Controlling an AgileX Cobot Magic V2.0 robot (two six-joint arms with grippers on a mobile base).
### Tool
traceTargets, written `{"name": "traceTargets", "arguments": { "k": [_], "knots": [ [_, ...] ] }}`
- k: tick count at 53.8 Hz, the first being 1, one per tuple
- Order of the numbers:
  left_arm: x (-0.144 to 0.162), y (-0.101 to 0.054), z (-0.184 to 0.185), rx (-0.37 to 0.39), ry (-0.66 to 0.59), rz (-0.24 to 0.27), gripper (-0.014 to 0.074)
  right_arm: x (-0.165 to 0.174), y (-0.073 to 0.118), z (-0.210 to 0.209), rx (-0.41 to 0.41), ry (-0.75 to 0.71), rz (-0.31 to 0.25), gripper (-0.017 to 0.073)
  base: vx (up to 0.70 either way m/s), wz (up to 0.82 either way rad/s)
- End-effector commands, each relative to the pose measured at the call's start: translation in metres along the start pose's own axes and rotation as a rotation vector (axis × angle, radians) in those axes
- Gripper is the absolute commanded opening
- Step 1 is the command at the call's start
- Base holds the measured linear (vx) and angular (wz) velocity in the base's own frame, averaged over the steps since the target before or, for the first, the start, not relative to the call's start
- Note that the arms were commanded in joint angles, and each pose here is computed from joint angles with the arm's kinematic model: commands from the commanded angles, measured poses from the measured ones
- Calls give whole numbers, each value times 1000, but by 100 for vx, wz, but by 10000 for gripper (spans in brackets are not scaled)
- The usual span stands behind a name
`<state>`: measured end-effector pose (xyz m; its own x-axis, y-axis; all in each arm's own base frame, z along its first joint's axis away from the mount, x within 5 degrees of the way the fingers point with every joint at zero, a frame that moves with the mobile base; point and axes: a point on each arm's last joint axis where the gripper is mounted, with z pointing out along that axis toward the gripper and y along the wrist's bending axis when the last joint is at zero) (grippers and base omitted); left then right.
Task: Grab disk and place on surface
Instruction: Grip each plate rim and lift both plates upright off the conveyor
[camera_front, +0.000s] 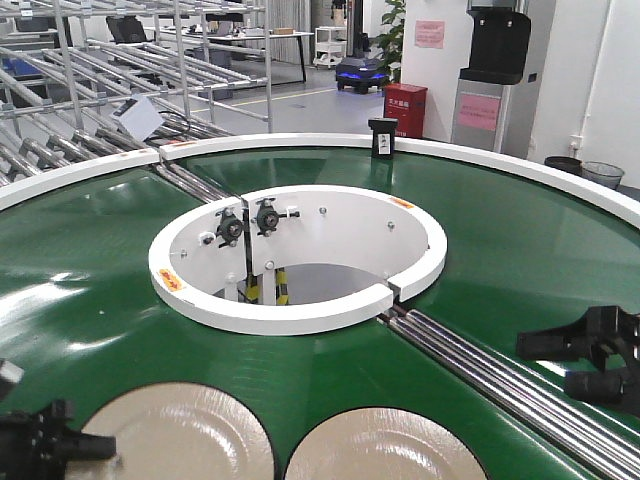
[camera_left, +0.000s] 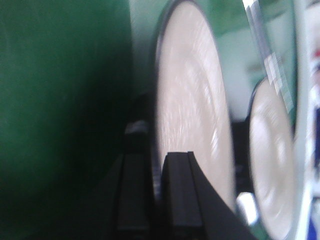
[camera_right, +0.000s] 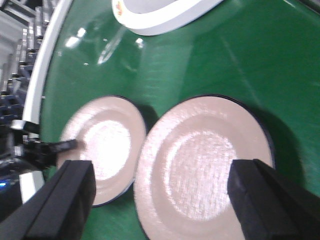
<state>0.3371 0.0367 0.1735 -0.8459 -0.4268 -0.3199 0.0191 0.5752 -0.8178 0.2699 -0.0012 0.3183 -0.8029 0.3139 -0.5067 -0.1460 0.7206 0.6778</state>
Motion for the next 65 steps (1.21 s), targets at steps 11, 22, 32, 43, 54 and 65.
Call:
{"name": "traceTargets", "arguments": {
  "k": [11,22,32,43,54,65],
  "knots": [
    [-35,-63,-84,356,-372,2,-6,-13,-32,24,65,30,65,584,0,0],
    [-32,-83,-98,369,-394,36,-4,-3,-67,77,82,164,95,584,0,0],
    [-30,-85,-99,374,-387,19,-4,15,-75,128,99,265,91,584,0,0],
    [-30,-85,-99,376,-386,10,-4,31,-64,162,23,306,95,478,0,0],
    [-30,-85,-99,376,-383,3,-4,27,-56,161,-34,275,104,-17,0,0],
    [-28,-84,-97,356,-351,-1,-2,12,-46,134,-55,206,88,-11,0,0]
  ]
}}
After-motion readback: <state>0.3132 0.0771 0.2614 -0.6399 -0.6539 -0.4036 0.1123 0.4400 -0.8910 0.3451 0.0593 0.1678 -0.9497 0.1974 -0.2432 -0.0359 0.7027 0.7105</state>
